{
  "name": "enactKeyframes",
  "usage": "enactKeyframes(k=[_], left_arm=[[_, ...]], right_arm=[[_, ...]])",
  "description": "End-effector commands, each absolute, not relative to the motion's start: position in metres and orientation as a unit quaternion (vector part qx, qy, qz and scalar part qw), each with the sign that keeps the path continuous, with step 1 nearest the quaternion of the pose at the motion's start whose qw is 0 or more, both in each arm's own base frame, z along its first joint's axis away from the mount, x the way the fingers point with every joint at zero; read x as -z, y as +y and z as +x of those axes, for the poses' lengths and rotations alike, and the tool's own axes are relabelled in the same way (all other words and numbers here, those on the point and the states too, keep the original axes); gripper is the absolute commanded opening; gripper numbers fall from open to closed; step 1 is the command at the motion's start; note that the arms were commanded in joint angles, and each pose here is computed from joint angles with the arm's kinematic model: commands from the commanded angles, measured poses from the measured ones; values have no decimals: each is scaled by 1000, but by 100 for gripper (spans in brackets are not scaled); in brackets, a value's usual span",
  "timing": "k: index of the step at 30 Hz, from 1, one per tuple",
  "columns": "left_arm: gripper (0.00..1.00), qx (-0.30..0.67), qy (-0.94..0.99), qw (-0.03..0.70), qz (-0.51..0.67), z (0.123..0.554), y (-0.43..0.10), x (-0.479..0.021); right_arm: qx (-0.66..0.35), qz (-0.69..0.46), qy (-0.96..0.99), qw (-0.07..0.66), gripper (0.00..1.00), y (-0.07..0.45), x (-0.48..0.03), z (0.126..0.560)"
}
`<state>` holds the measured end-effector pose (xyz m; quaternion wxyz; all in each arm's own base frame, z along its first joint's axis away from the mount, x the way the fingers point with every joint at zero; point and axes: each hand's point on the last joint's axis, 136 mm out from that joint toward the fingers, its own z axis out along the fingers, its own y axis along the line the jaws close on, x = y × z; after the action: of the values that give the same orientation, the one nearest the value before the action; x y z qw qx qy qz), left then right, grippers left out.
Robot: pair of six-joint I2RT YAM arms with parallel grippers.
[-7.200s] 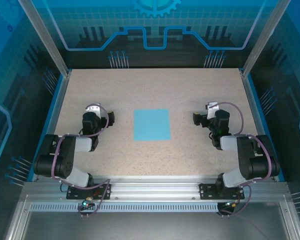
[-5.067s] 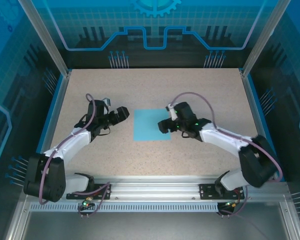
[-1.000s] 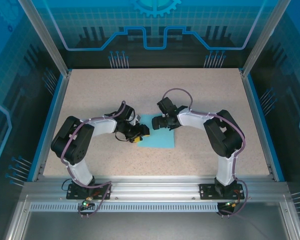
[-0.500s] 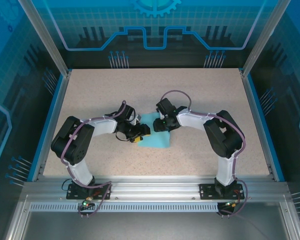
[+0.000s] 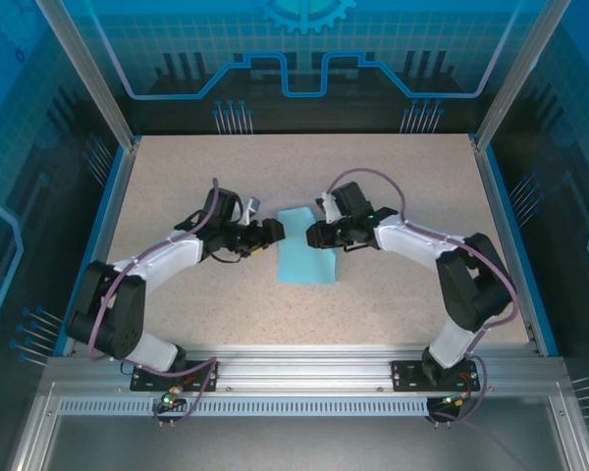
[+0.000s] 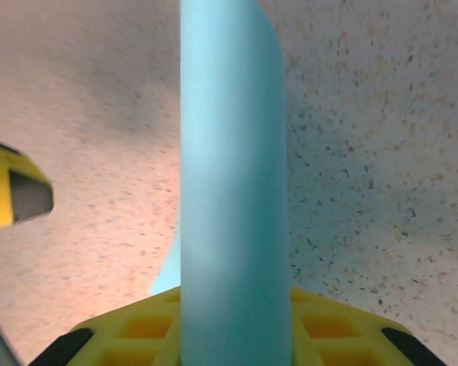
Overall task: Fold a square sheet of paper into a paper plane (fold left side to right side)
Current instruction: Pick up the square sheet of paper from the center of the table, then place a square sheet of paper at the center of the table.
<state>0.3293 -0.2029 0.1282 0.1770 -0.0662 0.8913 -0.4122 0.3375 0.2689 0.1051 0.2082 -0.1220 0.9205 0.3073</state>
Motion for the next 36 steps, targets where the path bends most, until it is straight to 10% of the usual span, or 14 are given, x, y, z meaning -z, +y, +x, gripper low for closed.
enactKeyframes(k=[1,20,36], left_arm=[[83,451,859,238,-41,335,-192,-168],[97,575,669,411,229,300,-224,-335],[91,590,640,380,314,275,-258,-356]], right_arm=[[-379,-157,879,243,28,270,-152,335],[-542,-281,713,345,26,242,-352,264],[-558,-328,671,361,26,250,-384,230]])
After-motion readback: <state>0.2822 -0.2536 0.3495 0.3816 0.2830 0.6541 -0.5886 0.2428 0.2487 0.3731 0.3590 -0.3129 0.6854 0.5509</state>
